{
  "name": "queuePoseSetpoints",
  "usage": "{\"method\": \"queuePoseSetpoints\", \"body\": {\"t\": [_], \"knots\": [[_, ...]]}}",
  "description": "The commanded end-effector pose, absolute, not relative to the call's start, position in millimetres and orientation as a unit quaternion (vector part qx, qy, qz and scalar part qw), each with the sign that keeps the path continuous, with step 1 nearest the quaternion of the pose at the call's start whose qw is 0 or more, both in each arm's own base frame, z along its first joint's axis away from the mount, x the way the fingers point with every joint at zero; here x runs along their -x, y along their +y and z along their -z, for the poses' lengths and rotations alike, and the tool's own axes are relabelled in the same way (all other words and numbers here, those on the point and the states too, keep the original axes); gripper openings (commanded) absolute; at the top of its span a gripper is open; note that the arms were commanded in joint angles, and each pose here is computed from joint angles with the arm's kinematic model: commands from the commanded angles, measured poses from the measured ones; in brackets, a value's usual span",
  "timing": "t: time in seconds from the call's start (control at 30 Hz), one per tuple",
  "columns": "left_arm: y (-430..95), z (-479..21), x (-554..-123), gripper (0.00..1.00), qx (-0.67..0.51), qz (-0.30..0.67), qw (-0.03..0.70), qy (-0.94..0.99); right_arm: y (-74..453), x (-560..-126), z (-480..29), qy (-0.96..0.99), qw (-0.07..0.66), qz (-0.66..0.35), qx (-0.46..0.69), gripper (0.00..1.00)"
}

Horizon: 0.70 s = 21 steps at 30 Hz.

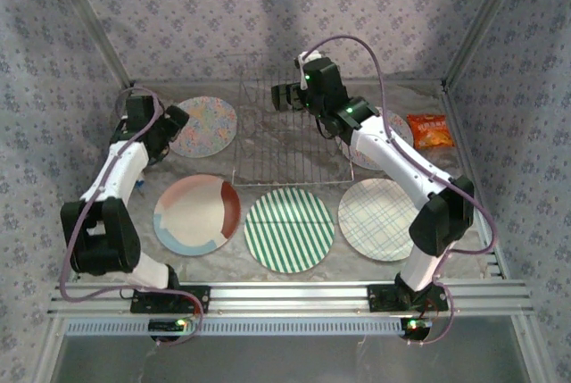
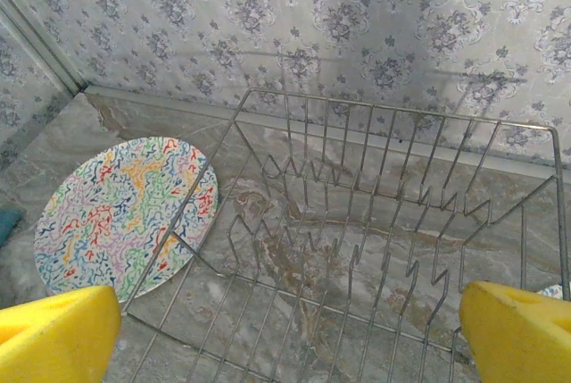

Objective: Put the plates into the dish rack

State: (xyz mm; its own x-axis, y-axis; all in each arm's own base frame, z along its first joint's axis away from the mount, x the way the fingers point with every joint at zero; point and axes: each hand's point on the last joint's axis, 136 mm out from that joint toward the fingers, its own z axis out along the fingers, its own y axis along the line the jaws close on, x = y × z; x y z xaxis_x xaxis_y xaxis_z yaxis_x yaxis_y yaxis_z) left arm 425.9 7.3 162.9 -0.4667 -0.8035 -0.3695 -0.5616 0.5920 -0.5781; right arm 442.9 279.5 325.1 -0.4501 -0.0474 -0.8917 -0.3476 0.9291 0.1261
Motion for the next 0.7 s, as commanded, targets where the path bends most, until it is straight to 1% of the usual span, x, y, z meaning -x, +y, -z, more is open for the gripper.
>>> {"method": "queuePoseSetpoints", "body": {"t": [0.0,0.1,0.2,0.33,0.53,0.67], "knots": [[1.5,-151.2,-436.7,0.99,0.416,0.22,0.296,0.831,276.2,-438.3,-327.2,0.842,0.503,-0.161,0.113,1.0],[2.3,-136.6,-438.4,0.99,0.429,0.212,0.275,0.834,266.2,-438.6,-313.8,0.851,0.49,-0.157,0.105,1.0],[4.3,-129.5,-440.9,0.99,0.438,0.208,0.273,0.831,252.9,-440.4,-301.3,0.861,0.475,-0.161,0.083,1.0],[-2.1,-120.6,-452.1,0.99,0.437,0.231,0.266,0.828,244.0,-440.4,-290.2,0.867,0.462,-0.175,0.065,1.0],[-7.6,-98.2,-460.5,0.99,0.455,0.245,0.241,0.821,236.0,-440.6,-287.0,0.871,0.456,-0.174,0.058,1.0],[-1.7,-89.6,-459.6,0.99,0.467,0.221,0.245,0.82,234.7,-442.2,-288.6,0.868,0.457,-0.187,0.055,1.0]]}}
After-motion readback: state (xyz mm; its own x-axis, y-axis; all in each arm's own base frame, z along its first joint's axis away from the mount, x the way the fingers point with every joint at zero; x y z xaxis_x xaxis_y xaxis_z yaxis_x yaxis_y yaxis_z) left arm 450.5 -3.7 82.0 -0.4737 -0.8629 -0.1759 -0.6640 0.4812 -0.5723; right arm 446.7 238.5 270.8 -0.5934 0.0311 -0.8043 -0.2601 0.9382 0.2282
